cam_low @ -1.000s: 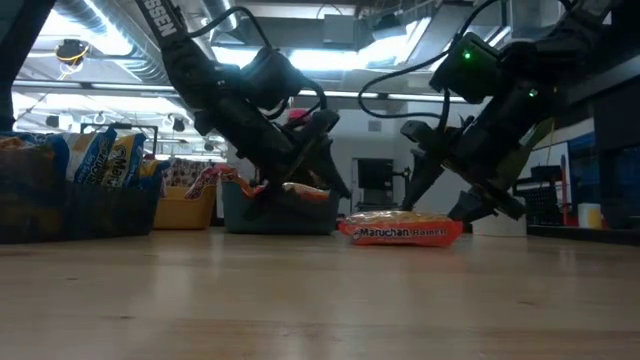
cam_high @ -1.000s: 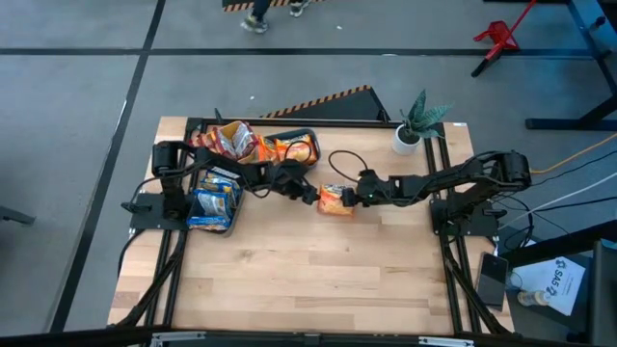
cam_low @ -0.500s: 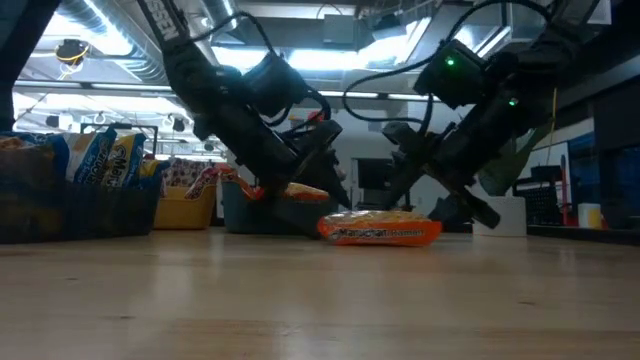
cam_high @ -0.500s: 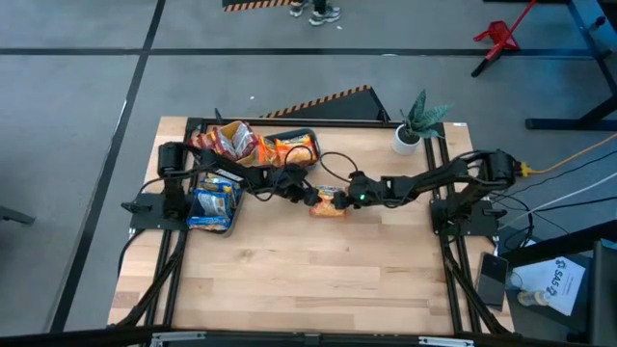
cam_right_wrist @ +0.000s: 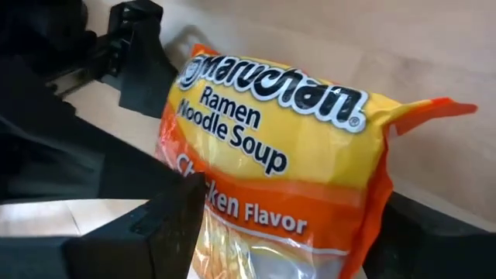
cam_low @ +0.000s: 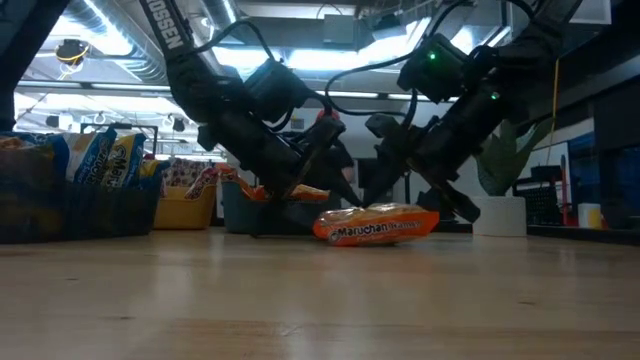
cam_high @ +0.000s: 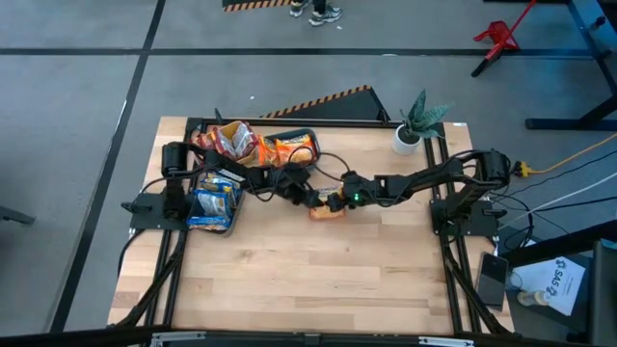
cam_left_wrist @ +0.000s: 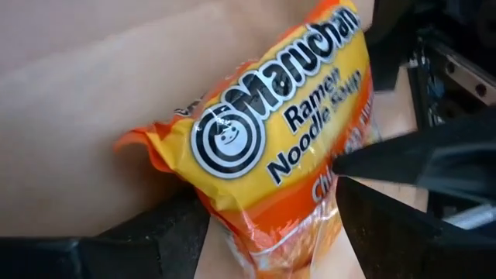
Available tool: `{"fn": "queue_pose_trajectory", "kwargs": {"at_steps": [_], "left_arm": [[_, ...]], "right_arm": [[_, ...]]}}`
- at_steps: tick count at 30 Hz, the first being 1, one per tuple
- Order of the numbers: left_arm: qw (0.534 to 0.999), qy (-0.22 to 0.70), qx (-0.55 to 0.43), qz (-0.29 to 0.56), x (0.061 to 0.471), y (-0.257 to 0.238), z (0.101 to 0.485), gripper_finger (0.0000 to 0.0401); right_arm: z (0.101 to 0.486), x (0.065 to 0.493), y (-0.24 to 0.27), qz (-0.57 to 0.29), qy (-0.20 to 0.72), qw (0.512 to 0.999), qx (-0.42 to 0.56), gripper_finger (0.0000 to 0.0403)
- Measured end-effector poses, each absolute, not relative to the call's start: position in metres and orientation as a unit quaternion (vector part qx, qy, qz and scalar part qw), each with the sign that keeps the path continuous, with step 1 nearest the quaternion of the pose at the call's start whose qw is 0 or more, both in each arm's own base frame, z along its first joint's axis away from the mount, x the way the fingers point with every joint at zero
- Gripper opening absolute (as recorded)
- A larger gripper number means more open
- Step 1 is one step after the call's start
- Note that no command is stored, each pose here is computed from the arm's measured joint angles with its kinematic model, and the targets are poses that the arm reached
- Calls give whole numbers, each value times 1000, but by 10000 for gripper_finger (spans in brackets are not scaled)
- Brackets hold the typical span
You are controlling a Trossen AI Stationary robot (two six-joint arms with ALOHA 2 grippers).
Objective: Sort Maruchan noodles
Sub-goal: Put the orange noodle pack into the blue bin
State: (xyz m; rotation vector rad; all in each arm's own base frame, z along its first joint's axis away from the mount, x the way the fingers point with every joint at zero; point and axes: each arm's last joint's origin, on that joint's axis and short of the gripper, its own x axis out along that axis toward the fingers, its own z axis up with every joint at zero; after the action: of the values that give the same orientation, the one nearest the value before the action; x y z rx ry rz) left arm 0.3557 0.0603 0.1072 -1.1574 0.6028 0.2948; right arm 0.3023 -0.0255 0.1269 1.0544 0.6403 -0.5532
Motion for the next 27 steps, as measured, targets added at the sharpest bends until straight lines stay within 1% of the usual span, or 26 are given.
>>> {"fn": "queue_pose_trajectory", "kwargs": {"at_steps": [8,12,17,21,27], "left_arm": [[773,291,-557,93,355,60,111,229],[769,286,-568,70,354,59,122,220],[769,270,-577,57,352,63,135,221],[771,263,-578,48,350,68,142,222],[754,270,-598,12,345,84,145,222]], "right_arm": [[127,302,-23,-222,318,779,492,275],[129,302,-22,-199,326,781,494,265],[135,307,-20,-156,315,793,497,218],[143,314,-20,-139,310,800,494,173],[156,322,-21,-125,308,815,475,115]]}}
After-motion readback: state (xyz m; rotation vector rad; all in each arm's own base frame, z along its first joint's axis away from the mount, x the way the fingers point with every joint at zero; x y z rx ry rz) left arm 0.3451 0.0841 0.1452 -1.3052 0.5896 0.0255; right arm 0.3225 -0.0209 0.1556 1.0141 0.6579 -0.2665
